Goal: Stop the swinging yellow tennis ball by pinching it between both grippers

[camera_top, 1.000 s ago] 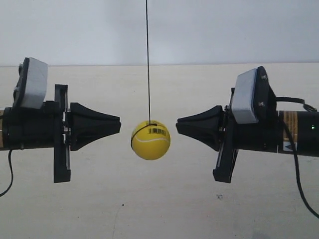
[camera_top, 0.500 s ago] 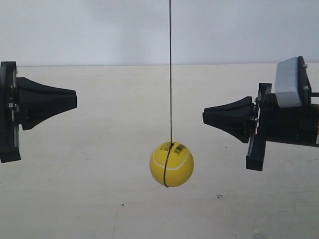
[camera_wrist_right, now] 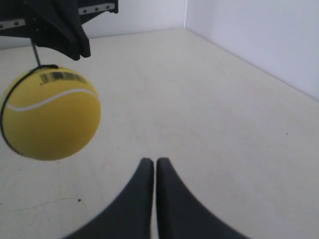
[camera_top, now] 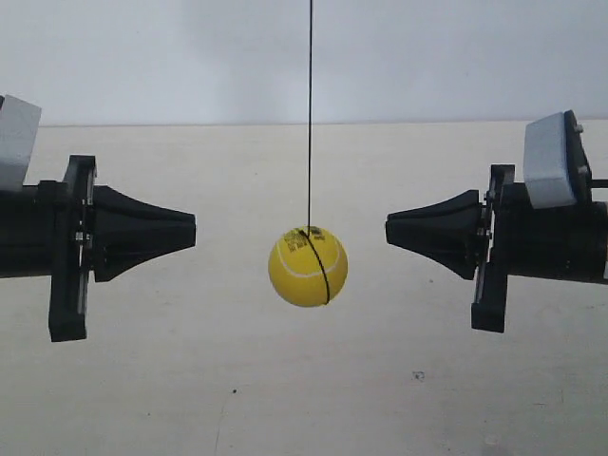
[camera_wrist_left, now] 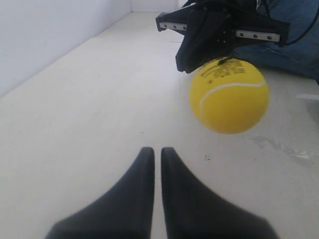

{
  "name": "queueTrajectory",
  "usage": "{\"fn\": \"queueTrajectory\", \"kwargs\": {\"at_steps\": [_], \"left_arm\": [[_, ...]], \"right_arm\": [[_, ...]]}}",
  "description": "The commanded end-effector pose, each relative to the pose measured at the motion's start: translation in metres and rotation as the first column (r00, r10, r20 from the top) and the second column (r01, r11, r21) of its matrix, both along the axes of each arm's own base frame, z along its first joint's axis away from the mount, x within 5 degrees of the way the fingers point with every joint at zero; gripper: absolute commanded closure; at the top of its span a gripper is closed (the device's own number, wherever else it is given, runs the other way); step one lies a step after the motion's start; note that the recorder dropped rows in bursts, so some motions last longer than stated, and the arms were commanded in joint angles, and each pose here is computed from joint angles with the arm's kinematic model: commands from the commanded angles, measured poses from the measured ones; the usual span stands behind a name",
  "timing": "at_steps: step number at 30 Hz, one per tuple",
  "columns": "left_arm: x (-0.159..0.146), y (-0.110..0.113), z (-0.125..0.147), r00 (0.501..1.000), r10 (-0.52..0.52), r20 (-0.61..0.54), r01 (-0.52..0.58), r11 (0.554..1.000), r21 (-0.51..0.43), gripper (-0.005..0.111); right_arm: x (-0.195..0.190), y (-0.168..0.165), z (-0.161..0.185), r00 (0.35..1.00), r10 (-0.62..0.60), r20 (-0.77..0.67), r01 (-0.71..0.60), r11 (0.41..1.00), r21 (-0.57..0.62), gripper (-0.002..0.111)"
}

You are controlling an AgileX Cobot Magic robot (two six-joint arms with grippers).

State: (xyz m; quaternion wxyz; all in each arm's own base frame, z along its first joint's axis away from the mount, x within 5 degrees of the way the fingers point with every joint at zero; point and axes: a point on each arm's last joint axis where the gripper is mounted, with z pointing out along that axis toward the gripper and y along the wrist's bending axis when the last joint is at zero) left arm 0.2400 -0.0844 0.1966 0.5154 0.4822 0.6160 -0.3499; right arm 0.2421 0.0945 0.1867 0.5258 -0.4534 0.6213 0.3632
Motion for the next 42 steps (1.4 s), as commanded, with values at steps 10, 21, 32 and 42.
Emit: {"fn": "queueTrajectory", "kwargs": {"at_steps": [10,21,32,42], "left_arm": [[-0.004,-0.003,-0.001,0.999,-0.048,-0.023,0.048,0.999,0.005,0.102],[-0.007,-0.018,-0.009,0.993,-0.108,-0.049,0.108,0.994,0.005,0.102],[-0.006,-0.018,-0.009,0.994,-0.102,-0.047,0.102,0.995,0.001,0.102],[-0.003,-0.017,-0.007,0.997,-0.078,-0.004,0.078,0.997,-0.010,0.102]], "right_arm": [[-0.007,0.002,-0.003,0.996,0.079,-0.049,-0.081,0.996,-0.025,0.108],[-0.015,0.023,-0.002,0.987,0.158,-0.032,-0.159,0.987,-0.021,0.108],[-0.015,0.023,-0.002,0.987,0.160,-0.030,-0.160,0.987,-0.023,0.108],[-0.013,0.023,0.000,0.990,0.143,0.004,-0.143,0.990,-0.018,0.108]]}}
